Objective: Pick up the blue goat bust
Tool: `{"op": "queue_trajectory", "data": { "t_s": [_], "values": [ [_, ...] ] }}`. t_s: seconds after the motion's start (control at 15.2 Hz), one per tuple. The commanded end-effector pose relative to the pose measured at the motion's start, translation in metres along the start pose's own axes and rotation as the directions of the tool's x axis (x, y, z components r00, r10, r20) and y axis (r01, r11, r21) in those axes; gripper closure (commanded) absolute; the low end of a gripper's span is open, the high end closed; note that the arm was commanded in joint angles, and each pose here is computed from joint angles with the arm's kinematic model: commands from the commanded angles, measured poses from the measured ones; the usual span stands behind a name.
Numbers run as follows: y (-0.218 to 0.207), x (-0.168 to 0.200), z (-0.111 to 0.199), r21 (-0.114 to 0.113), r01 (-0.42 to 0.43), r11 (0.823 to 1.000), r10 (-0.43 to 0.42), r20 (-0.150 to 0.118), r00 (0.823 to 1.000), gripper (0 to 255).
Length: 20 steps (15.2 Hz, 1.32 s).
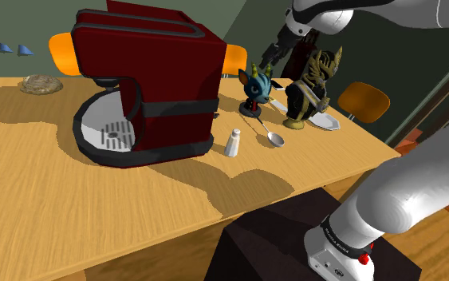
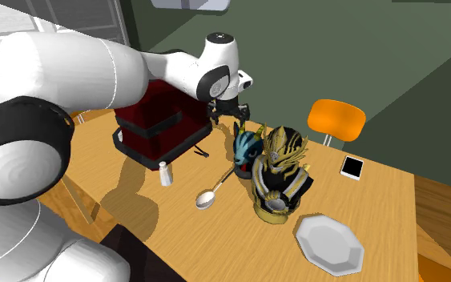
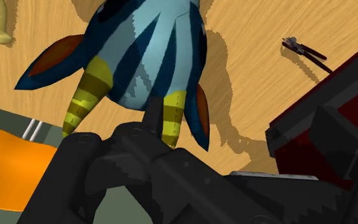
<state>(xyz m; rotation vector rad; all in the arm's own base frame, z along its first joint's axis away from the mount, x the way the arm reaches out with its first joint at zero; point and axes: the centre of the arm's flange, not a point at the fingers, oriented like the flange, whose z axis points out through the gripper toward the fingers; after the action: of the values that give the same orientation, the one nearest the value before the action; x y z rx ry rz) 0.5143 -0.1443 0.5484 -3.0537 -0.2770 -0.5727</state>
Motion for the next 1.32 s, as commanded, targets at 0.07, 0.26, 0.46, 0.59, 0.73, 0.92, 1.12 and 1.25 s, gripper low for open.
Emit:
{"op": "queue_trajectory", "data": {
  "t_s": [0.07, 0.26, 0.46, 0.59, 0.73, 0.92, 1.12, 1.25],
  "values": [
    [0.019, 0.025, 0.018, 0.007, 0.023, 1.0, -0.023, -0.043, 0.999, 0],
    [0.041, 0.05, 0.032, 0.013, 0.045, 0.999, -0.044, -0.085, 0.995, 0],
    [0.045, 0.052, 0.044, 0.015, 0.049, 0.999, -0.048, -0.094, 0.994, 0],
    [0.045, 0.048, 0.054, 0.015, 0.049, 0.999, -0.048, -0.094, 0.994, 0],
    [0.045, 0.044, 0.064, 0.015, 0.049, 0.999, -0.048, -0.094, 0.994, 0],
    [0.045, 0.041, 0.072, 0.015, 0.049, 0.999, -0.048, -0.094, 0.994, 0],
    [0.045, 0.042, 0.072, 0.015, 0.049, 0.999, -0.048, -0.094, 0.994, 255],
    [0.045, 0.042, 0.072, 0.015, 0.049, 0.999, -0.048, -0.094, 0.994, 255]
  ]
}}
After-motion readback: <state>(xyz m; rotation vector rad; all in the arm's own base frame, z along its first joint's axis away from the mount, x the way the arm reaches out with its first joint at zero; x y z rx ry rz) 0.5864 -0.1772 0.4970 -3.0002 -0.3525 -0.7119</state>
